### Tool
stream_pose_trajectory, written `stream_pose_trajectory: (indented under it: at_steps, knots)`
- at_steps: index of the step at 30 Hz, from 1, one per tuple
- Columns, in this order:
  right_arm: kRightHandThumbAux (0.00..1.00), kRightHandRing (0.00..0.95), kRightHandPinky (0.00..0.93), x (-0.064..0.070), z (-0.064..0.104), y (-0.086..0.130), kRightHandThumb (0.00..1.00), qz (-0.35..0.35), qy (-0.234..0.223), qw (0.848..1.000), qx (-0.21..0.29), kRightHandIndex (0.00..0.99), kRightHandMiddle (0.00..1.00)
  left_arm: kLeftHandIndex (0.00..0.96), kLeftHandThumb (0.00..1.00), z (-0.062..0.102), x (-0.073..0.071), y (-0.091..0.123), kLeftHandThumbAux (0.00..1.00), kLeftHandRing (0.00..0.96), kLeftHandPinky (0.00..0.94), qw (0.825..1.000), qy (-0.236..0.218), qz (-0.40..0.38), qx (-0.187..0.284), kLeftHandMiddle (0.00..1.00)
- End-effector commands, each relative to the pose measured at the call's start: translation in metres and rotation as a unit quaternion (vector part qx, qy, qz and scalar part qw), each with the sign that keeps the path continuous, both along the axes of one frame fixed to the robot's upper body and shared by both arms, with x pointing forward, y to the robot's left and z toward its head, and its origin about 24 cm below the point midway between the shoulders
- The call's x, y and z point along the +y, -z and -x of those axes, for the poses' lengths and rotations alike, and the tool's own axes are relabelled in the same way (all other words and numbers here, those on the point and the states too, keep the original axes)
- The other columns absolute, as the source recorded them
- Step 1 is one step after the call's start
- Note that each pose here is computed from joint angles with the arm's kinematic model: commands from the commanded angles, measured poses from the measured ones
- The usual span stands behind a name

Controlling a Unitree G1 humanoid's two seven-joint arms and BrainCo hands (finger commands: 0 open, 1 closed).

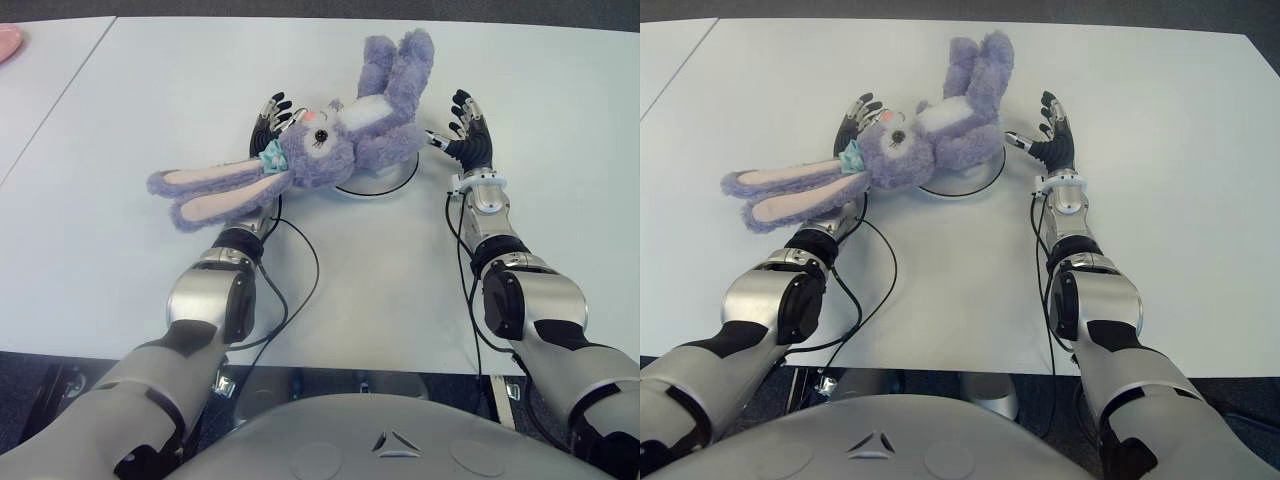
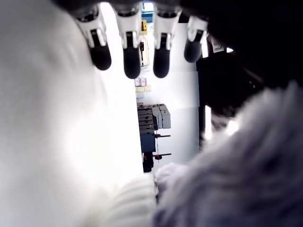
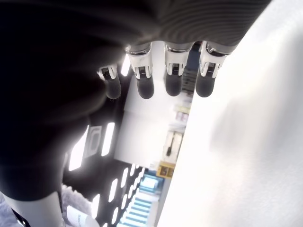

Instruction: Put the doll into the plate.

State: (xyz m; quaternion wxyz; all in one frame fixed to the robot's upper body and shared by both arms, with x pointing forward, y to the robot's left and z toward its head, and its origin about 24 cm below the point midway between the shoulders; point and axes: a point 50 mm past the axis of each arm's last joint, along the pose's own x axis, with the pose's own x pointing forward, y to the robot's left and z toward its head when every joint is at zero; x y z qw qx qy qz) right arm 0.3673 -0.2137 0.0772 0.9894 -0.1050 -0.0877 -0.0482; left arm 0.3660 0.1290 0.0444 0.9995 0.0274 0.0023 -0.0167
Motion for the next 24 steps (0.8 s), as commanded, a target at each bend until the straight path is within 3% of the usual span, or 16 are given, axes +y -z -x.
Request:
stream_pose_trajectory:
  at_steps: [1,24]
  knots:
    - [0.800,0.038,0.074,0.010,0.033,0.072,0.000,-0.076,0.011,0.988,0.132,0.034,0.046,0.114,0.000,0.085,0.008,0.120,0.486,0.152,0.150,0.962,-0.012,0.002,0.273,0.160]
    - [0.735,0.078,0.090,0.012,0.058,0.108,0.000,-0.165,0.047,0.967,0.191,0.082,0.094,0.119,0.000,0.086,0.016,0.121,0.512,0.152,0.145,0.962,-0.020,0.001,0.273,0.159]
